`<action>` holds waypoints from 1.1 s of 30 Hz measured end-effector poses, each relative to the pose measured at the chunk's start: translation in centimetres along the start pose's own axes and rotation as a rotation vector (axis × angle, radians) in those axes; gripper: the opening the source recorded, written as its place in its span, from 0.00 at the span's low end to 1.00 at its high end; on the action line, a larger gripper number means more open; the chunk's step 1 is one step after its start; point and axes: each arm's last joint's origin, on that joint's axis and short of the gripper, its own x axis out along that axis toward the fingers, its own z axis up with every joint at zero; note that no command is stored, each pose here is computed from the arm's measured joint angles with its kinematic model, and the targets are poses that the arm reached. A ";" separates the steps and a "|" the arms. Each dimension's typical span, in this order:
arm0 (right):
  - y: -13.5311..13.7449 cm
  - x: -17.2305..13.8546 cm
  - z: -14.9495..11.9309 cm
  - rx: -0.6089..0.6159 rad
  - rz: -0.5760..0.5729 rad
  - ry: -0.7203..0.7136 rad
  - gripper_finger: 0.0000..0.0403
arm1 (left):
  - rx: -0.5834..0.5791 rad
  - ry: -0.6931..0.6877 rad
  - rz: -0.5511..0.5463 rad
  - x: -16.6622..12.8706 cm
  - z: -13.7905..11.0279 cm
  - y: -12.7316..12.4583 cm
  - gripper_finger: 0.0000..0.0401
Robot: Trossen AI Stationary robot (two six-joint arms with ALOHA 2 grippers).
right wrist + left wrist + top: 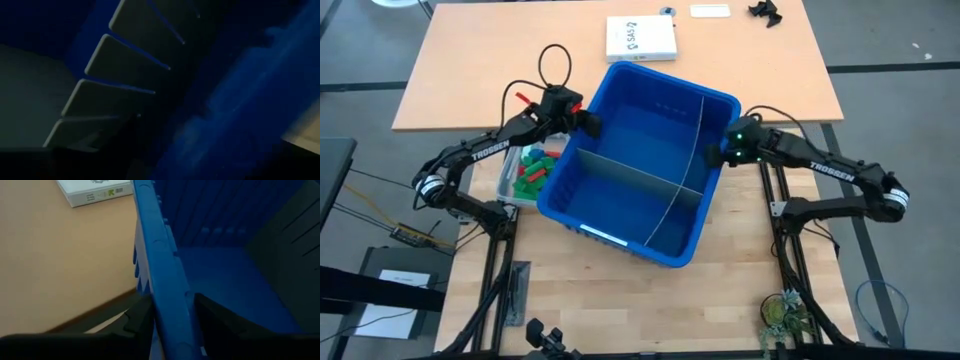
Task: Sort blocks
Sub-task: Pour the blocks on the table from the transparent bin
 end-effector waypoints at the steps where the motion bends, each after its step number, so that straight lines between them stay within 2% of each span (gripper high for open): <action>1: 0.0 0.2 0.0 0.000 0.007 -0.015 0.64 | -0.001 0.001 0.000 0.0 0.0 0.0 0.36; 10: 0.6 -1.1 1.2 0.023 -0.050 -0.097 0.38 | -0.027 0.020 -0.036 0.0 -0.2 -0.4 0.36; 16: 0.8 -2.4 3.2 0.026 -0.070 -0.196 0.32 | -0.040 -0.053 -0.058 0.1 0.5 -0.6 0.36; 22: 0.6 -3.2 4.5 0.001 -0.092 -0.266 0.32 | -0.020 -0.130 -0.042 0.0 1.1 -0.6 0.36; 29: -2.4 -3.0 8.1 -0.024 -0.153 -0.373 0.32 | -0.047 -0.241 -0.026 1.0 2.0 -0.6 0.36; 33: -4.3 -1.6 10.3 -0.022 -0.117 -0.392 0.32 | -0.083 -0.260 0.016 2.7 1.8 -0.5 0.37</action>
